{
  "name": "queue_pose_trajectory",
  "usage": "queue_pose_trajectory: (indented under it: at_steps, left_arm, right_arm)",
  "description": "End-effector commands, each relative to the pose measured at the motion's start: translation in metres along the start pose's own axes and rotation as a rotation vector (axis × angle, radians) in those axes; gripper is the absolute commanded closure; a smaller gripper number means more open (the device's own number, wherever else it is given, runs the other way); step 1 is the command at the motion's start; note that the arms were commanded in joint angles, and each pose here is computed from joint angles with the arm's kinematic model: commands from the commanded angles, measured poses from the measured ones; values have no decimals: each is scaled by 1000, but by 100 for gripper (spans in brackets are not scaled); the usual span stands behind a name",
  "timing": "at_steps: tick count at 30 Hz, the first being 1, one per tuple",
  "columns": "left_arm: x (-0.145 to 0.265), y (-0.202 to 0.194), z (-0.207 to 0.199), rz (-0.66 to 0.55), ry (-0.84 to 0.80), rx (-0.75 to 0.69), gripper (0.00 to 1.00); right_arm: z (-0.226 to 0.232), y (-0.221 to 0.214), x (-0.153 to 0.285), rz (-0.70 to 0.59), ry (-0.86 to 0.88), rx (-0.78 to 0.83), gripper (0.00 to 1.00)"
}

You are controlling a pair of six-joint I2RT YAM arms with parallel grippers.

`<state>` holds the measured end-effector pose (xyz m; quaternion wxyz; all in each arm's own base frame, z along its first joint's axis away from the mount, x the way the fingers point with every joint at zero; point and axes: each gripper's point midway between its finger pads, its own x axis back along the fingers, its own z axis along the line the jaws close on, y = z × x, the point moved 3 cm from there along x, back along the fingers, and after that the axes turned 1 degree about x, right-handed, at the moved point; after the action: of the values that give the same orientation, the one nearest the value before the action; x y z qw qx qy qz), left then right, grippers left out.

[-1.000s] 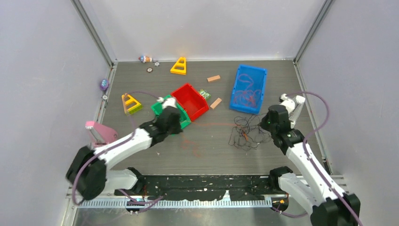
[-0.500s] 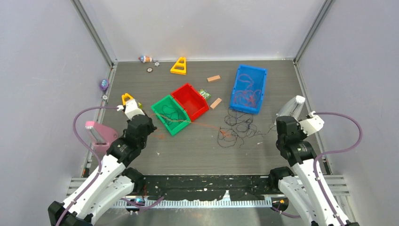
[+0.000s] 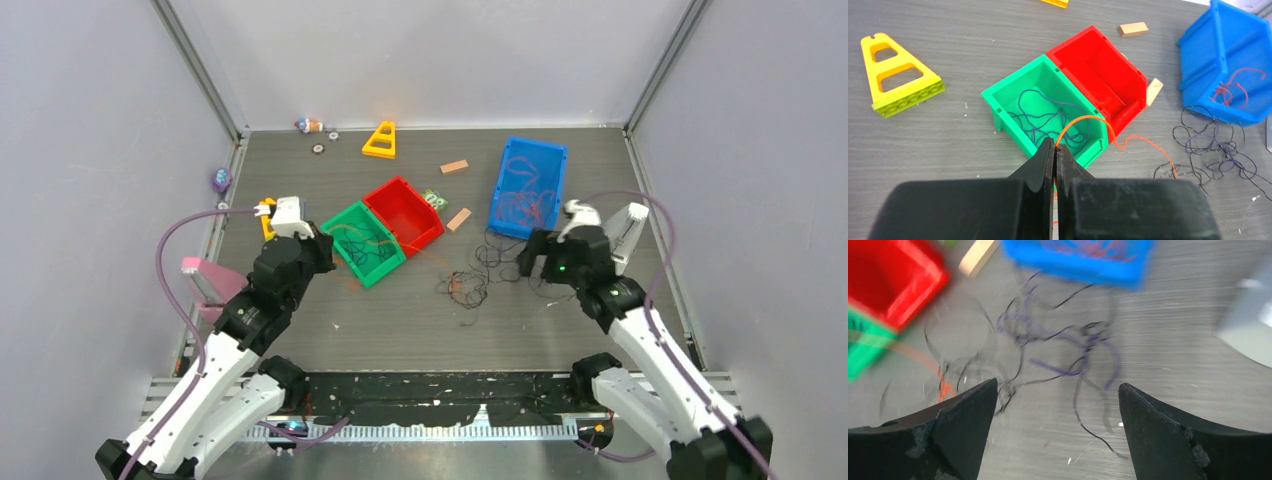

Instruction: Untangle the cables

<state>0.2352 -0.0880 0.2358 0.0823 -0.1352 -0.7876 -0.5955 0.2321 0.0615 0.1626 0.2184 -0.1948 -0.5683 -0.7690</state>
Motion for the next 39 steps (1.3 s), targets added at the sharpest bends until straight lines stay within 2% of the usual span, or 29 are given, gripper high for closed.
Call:
queue_pose_trajectory:
  at_steps: [1, 2, 5, 11, 13, 15, 18, 23, 26, 29, 34, 39]
  left_arm:
    - [6, 35, -23, -92, -128, -39, 100]
    - [6, 38, -23, -97, -122, -44, 100]
    - [9, 46, -18, -107, -85, -52, 100]
    - [11, 49, -17, -101, -68, -43, 100]
    - [10, 46, -18, -84, -71, -44, 100]
    - [9, 42, -18, -67, -74, -42, 100]
    - [7, 37, -19, -51, -80, -42, 100]
    - [5, 36, -16, -46, -60, -57, 100]
    - [5, 37, -14, -46, -43, -69, 100]
    - [5, 35, -8, -42, -14, -77, 100]
    - [6, 32, -2, -40, 22, -78, 100]
    - [7, 27, 1, -23, 31, -75, 100]
  right_arm:
    - [86, -15, 1, 79, 375, 348, 4]
    - [90, -14, -3, 61, 351, 384, 4]
    - [117, -34, -13, 119, 394, 432, 2]
    - [142, -52, -39, 183, 441, 385, 0]
    - [145, -55, -44, 190, 438, 390, 3]
    - [151, -55, -48, 185, 455, 399, 9]
    - [162, -54, -55, 179, 486, 424, 25]
    - [176, -57, -69, 203, 504, 482, 42]
    - [181, -67, -80, 247, 500, 508, 47]
    - [181, -77, -86, 277, 490, 527, 58]
    - [179, -81, -84, 291, 490, 529, 63]
    - [176, -82, -82, 285, 488, 524, 74]
